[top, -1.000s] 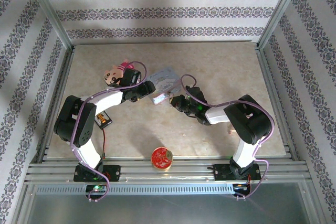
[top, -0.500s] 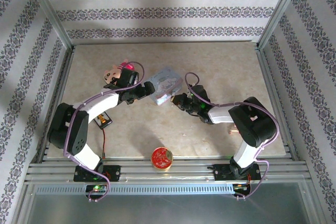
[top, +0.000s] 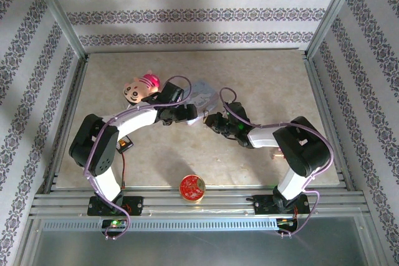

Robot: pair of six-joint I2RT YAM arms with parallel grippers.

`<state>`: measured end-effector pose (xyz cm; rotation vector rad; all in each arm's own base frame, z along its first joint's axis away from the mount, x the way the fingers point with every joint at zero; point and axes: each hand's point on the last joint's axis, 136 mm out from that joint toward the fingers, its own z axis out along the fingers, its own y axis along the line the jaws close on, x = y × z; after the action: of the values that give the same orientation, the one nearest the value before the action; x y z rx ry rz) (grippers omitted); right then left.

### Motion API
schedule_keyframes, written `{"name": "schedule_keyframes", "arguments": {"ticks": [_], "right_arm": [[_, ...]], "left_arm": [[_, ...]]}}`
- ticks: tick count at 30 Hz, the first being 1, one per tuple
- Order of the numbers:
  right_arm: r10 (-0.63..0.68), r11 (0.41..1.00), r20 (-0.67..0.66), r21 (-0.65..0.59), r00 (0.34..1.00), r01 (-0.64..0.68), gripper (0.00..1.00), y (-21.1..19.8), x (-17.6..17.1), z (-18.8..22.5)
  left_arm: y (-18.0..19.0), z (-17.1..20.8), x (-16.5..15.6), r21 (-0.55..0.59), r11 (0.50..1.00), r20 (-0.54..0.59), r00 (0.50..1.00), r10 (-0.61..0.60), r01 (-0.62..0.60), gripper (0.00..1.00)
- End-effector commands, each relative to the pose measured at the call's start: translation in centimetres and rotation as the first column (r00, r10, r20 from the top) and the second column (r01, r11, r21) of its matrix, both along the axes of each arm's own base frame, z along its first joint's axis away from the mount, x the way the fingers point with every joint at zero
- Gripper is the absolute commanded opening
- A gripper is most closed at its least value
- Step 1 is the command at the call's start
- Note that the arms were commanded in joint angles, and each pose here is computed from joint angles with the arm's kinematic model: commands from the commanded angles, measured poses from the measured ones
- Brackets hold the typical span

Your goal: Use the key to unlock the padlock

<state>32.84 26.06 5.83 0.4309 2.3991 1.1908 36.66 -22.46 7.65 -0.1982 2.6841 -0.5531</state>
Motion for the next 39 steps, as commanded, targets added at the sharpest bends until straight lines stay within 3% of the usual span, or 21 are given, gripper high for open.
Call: {"name": "schedule_keyframes", "arguments": {"ticks": [1,5,9,16,20,26,32,35,39], "right_arm": [[0.002,0.998,0.005,-0.060,1.000,-0.002,0.13,-0.8,-0.8,-0.1],[0.008,0.998,0.018,-0.060,1.000,-0.007,0.14,-0.8,-0.4,0.3],[0.019,0.998,0.024,-0.052,1.000,-0.017,0.20,-0.4,0.2,0.5],[0.018,0.999,0.027,-0.049,0.999,-0.017,0.21,-0.2,0.6,0.6],[0.016,0.999,0.031,-0.049,0.999,-0.015,0.27,-0.4,0.6,0.7],[0.023,0.999,0.040,-0.050,0.999,-0.021,0.20,-0.3,0.7,0.9],[0.011,0.999,0.045,-0.053,0.999,-0.009,0.21,-0.8,0.4,1.0],[-0.005,0.998,0.051,-0.058,0.999,0.008,0.16,-1.2,0.4,1.1],[-0.032,0.998,0.060,-0.057,0.998,0.035,0.13,-1.5,0.6,1.3]], "left_arm": [[2.0,-2.2,-0.9,0.122,0.992,-0.053,0.998,0.027,-0.021,0.84],[2.1,-2.5,-1.0,0.123,0.992,-0.056,0.998,0.038,-0.031,0.77],[1.9,-2.8,-1.0,0.114,0.993,-0.064,0.997,0.041,-0.033,0.76],[1.9,-3.1,-1.0,0.115,0.993,-0.070,0.997,0.042,-0.034,0.74],[1.9,-3.3,-0.9,0.117,0.993,-0.076,0.996,0.044,-0.035,0.74],[2.0,-3.3,-1.0,0.114,0.993,-0.074,0.996,0.050,-0.041,0.73],[2.1,-3.3,-1.0,0.114,0.992,-0.077,0.996,0.055,-0.046,0.73],[2.2,-3.4,-1.0,0.108,0.993,-0.081,0.995,0.061,-0.052,0.66],[2.3,-3.6,-1.1,0.105,0.993,-0.084,0.994,0.065,-0.056,0.65]]}}
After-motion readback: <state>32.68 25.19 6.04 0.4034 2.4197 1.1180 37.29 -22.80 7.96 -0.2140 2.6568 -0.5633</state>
